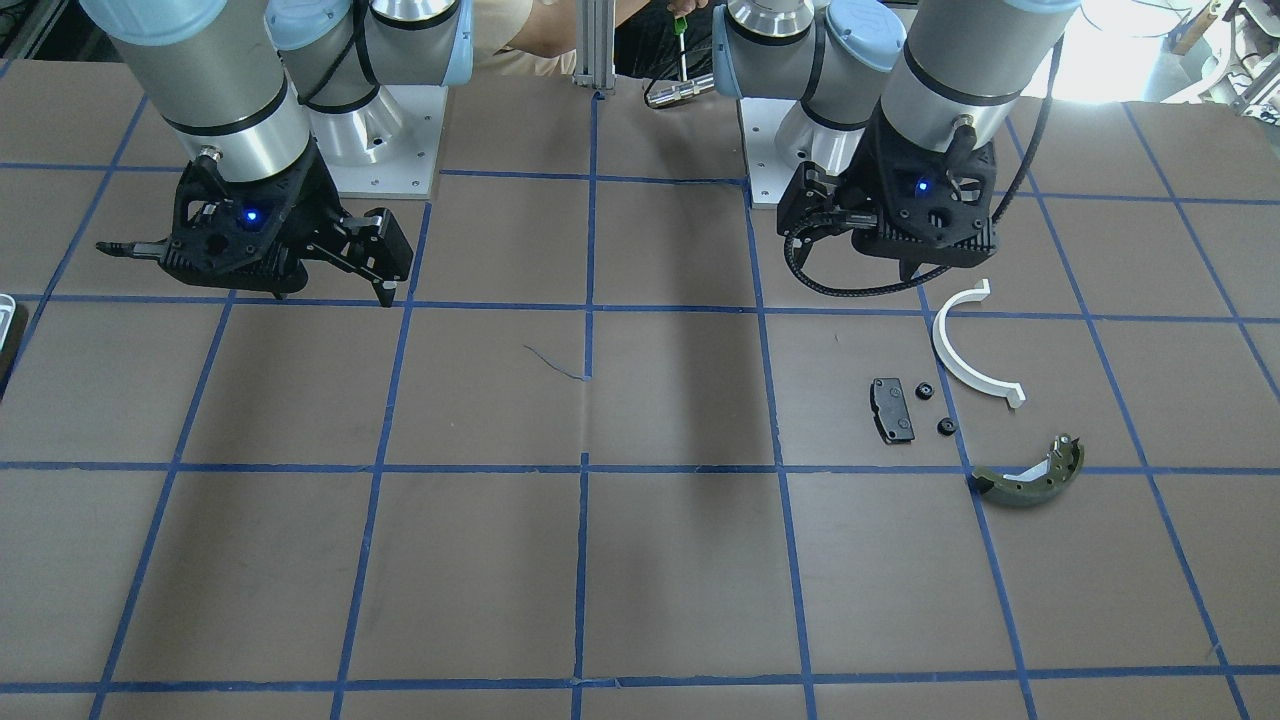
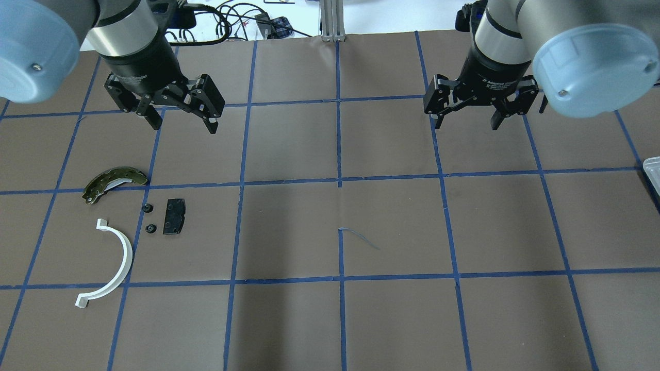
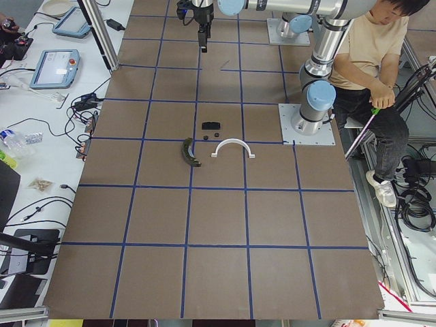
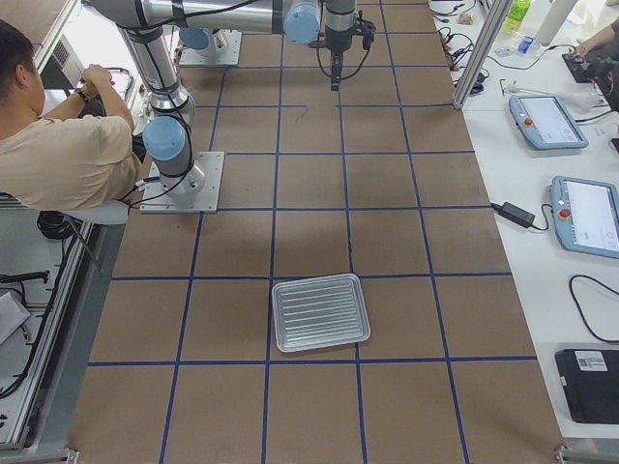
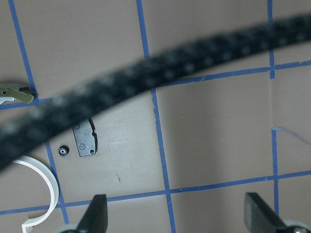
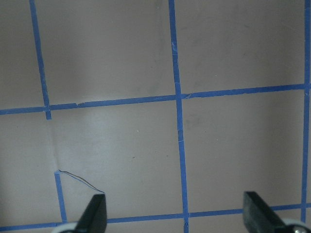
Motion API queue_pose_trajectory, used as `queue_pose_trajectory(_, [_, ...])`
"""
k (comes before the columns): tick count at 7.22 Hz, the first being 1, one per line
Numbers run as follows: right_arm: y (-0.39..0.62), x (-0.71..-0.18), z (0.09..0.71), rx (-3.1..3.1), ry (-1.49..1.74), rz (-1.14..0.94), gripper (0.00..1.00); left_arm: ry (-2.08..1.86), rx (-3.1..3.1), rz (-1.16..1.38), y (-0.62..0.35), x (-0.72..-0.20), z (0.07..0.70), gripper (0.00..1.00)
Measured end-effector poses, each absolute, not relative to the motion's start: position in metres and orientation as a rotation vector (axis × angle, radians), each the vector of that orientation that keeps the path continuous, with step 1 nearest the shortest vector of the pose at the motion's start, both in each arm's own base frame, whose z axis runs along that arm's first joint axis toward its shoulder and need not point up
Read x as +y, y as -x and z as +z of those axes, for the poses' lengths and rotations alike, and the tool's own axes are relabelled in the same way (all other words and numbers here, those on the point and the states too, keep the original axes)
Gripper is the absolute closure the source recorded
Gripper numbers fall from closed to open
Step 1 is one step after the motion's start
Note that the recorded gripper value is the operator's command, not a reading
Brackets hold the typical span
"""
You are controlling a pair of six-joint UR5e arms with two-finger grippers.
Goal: Place bearing gear from tray to pile
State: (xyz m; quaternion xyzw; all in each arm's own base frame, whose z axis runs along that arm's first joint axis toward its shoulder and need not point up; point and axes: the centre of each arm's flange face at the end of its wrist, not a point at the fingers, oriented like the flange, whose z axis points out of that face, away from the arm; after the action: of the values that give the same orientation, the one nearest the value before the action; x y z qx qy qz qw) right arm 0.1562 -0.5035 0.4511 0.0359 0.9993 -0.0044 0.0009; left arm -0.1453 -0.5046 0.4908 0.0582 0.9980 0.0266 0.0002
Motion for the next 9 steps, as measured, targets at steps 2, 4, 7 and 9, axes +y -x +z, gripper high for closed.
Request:
queue_pose_trajectory(2, [-0.1563, -0.5036, 0.451, 3.137, -0.113, -0.014, 0.0, -0.092, 3.142, 0.087, 0.1417, -0.5035, 0.4917, 0.0])
queue_pose_trajectory(4, [-0.1562, -0.5036, 0.451, 3.137, -0.113, -0.014, 0.0, -0.065, 3.179, 0.11, 0.1449, -0.5015, 0.4874, 0.0])
queue_pose_trajectory(7, [-0.1562, -0.5036, 0.4509, 3.137, -0.113, -0.013, 0.0, -0.076, 3.185, 0.111, 0.1453, -0.5, 0.4873, 0.0])
queue_pose_trajectory(9, [-0.1562, -0.5036, 0.4509, 3.137, -0.113, -0.013, 0.0, -0.077, 3.185, 0.105, 0.1444, -0.4985, 0.4894, 0.0])
